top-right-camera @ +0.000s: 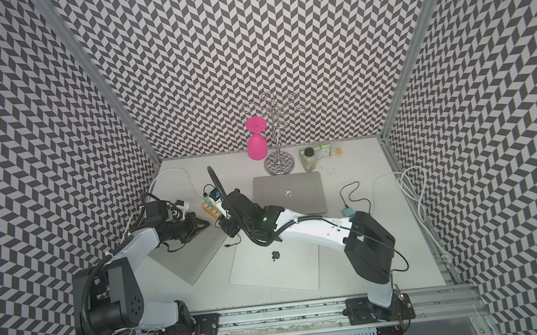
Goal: Unplug the laptop charger
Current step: Remove the plug from the socket.
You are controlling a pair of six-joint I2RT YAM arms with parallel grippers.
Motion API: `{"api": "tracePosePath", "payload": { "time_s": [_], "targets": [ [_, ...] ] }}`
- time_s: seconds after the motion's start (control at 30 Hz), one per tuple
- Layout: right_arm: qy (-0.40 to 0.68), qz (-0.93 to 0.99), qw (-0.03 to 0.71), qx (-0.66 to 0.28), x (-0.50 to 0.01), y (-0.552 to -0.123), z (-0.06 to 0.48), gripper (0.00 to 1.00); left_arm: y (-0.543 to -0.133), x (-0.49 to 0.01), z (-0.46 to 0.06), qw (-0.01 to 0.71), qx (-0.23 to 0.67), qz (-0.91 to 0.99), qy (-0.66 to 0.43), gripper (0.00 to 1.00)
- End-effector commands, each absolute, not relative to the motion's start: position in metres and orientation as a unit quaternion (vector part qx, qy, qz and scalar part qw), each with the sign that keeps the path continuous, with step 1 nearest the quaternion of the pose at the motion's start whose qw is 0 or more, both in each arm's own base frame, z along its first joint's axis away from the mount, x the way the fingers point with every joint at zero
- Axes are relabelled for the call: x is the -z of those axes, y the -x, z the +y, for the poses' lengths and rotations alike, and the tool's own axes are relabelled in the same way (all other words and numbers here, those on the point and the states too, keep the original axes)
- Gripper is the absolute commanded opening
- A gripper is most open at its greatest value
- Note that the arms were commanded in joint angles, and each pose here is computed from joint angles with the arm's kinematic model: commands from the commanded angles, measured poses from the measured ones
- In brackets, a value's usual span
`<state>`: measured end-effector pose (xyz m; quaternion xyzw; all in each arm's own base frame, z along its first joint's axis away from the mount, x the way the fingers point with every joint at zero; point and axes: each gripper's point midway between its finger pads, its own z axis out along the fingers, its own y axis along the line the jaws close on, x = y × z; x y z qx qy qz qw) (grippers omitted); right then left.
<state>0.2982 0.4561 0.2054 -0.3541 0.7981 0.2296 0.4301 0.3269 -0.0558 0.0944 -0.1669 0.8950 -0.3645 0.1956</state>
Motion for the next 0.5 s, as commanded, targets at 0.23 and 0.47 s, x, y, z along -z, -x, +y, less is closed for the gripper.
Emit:
{"api": "tracePosePath", "payload": {
  "time_s": [0.23,0.47],
  "targets": [
    [0.345,0.813,0.407,-0.234,-0.175,-0.358,0.461,0.29,-0.365,-0.110,-0.038,0.226,0.384,0.875,0.188,0.00],
    [0.398,0.799,0.369,-0.259,-0.161,-0.345,0.483,0.28,-0.379,-0.103,-0.032,0.225,0.391,0.870,0.198,0.00]
  ]
}}
